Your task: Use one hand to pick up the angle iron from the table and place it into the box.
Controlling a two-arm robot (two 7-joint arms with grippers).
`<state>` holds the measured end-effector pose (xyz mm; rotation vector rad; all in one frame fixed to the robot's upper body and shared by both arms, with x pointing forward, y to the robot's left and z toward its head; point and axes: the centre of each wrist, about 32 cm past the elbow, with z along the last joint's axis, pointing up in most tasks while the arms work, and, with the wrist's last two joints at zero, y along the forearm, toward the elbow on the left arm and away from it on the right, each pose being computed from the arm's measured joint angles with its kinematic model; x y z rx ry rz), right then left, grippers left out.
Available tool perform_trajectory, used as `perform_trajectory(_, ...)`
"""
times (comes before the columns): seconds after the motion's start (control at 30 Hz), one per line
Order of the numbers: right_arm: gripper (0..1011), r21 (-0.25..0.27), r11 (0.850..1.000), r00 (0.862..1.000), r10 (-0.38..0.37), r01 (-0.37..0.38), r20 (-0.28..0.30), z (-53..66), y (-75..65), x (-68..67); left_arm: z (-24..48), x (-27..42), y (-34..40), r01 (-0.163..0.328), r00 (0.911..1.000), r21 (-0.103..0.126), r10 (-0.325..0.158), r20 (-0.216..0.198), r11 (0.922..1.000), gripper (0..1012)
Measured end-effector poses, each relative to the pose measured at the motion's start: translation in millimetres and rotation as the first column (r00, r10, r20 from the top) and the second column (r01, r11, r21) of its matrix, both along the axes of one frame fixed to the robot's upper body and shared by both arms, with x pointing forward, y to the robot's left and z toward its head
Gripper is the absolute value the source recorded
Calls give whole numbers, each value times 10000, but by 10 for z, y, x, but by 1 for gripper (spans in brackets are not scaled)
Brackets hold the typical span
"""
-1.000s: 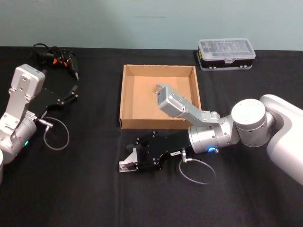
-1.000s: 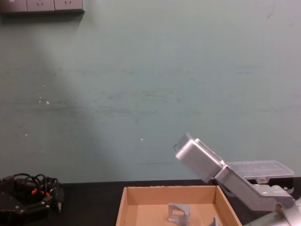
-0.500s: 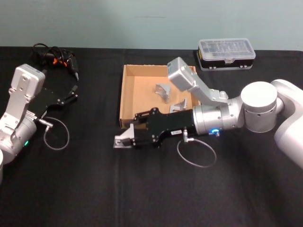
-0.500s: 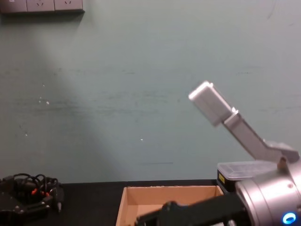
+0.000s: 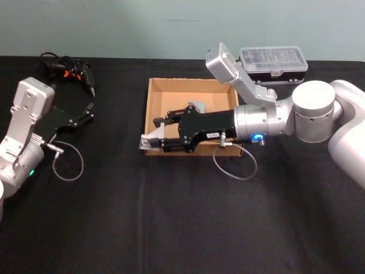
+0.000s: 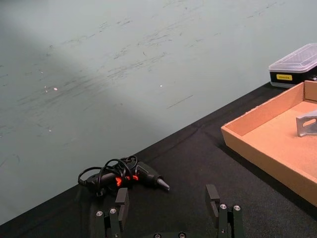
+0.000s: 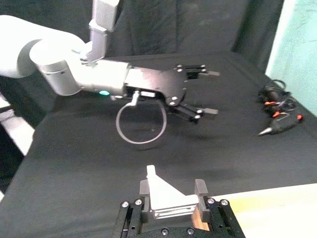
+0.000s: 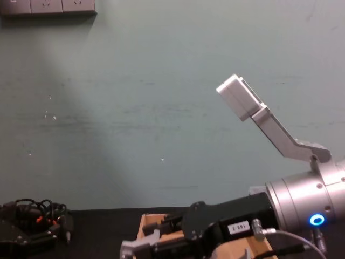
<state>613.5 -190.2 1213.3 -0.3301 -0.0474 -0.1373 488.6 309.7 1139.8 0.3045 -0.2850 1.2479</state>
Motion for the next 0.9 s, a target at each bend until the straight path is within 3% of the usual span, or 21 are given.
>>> perform_trajectory(0.4,552,30,9990,9987,-456,456,219,45,37,161,0,0,0,0,10000,0,0,0,10000,1011)
perform_trajectory(0.9,552,-170,9912,9900,-1299,1310,558,35,130,205,0,0,0,0,10000,0,0,0,10000,1011)
